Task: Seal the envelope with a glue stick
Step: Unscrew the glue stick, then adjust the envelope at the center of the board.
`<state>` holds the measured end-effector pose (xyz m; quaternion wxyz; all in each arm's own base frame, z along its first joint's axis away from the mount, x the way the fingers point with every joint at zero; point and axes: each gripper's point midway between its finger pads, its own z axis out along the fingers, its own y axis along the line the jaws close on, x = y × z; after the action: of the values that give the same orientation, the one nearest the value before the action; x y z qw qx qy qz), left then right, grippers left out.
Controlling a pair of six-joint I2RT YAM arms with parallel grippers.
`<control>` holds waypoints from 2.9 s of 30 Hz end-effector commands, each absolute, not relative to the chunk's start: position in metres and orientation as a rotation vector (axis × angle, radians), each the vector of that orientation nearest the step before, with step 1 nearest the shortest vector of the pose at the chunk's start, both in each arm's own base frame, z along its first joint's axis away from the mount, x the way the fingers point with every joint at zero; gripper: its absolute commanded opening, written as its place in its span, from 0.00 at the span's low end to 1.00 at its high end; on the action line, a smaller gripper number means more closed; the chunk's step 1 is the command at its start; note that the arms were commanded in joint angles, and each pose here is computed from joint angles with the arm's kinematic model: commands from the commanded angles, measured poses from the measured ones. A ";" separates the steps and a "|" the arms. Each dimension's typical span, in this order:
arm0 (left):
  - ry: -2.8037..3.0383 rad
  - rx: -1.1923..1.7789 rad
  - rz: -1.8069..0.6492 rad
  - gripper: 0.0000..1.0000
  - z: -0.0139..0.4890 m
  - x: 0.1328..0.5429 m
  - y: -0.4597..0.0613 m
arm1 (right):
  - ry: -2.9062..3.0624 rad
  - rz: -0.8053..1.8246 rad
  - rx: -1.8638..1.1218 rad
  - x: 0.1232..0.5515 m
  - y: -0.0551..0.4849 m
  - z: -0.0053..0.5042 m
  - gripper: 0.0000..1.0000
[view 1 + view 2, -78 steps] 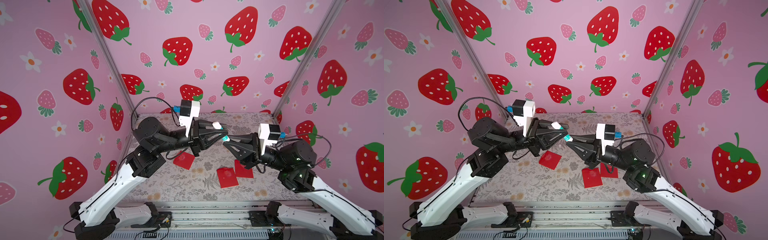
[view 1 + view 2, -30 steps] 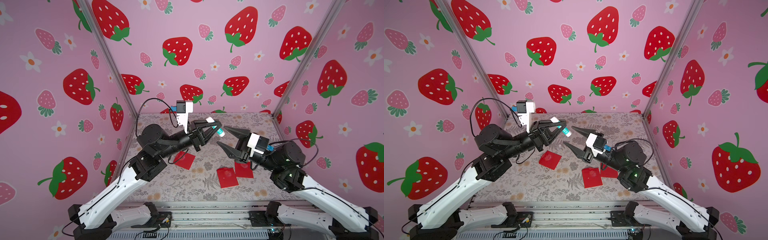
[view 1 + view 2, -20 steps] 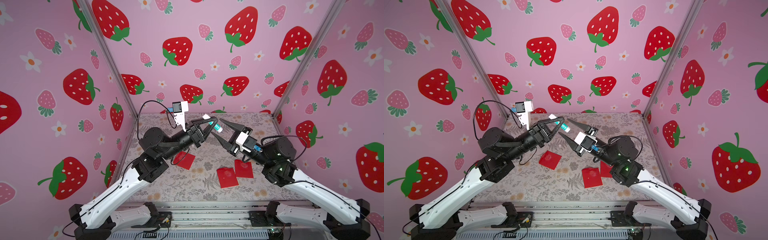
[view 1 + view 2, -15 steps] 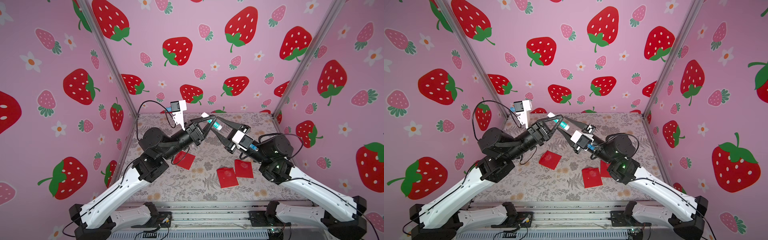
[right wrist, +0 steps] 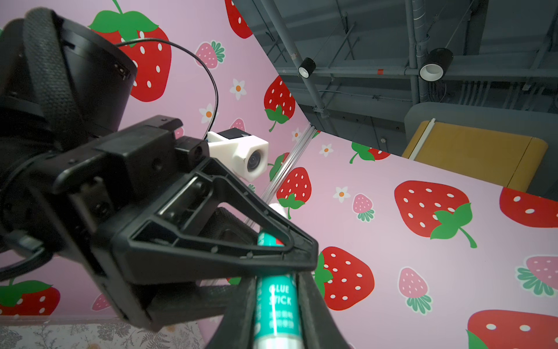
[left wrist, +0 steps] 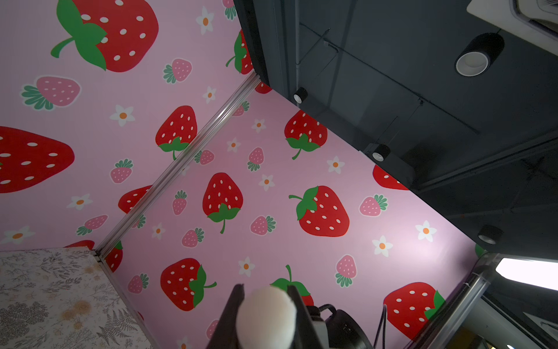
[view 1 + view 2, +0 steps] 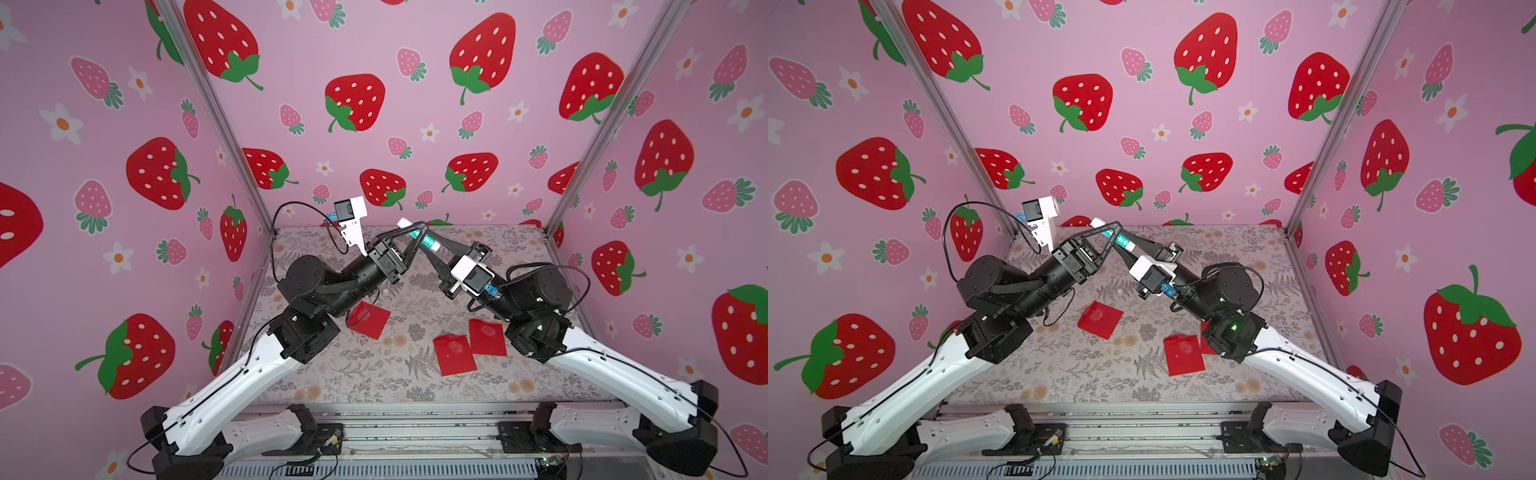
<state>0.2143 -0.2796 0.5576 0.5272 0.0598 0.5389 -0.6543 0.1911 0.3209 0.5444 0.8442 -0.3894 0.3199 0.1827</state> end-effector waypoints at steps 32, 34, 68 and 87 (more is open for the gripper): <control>2.356 0.336 -0.931 0.70 0.262 0.232 -0.294 | 1.690 0.317 -0.429 0.319 0.178 0.391 0.00; 2.402 0.473 -0.954 0.68 0.237 0.225 -0.307 | 1.788 0.328 -0.411 0.321 0.170 0.372 0.00; 2.238 1.718 -0.475 0.45 0.041 0.270 -0.388 | 2.616 0.595 0.023 0.276 0.110 0.198 0.00; 2.335 1.681 -0.485 0.07 0.026 0.250 -0.369 | 2.677 0.454 0.160 0.270 0.091 0.194 0.00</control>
<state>0.2648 -0.3775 0.0211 0.1274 0.5851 0.7861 -0.1532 0.2768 0.0972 0.1891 0.2163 0.0367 0.9595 0.1769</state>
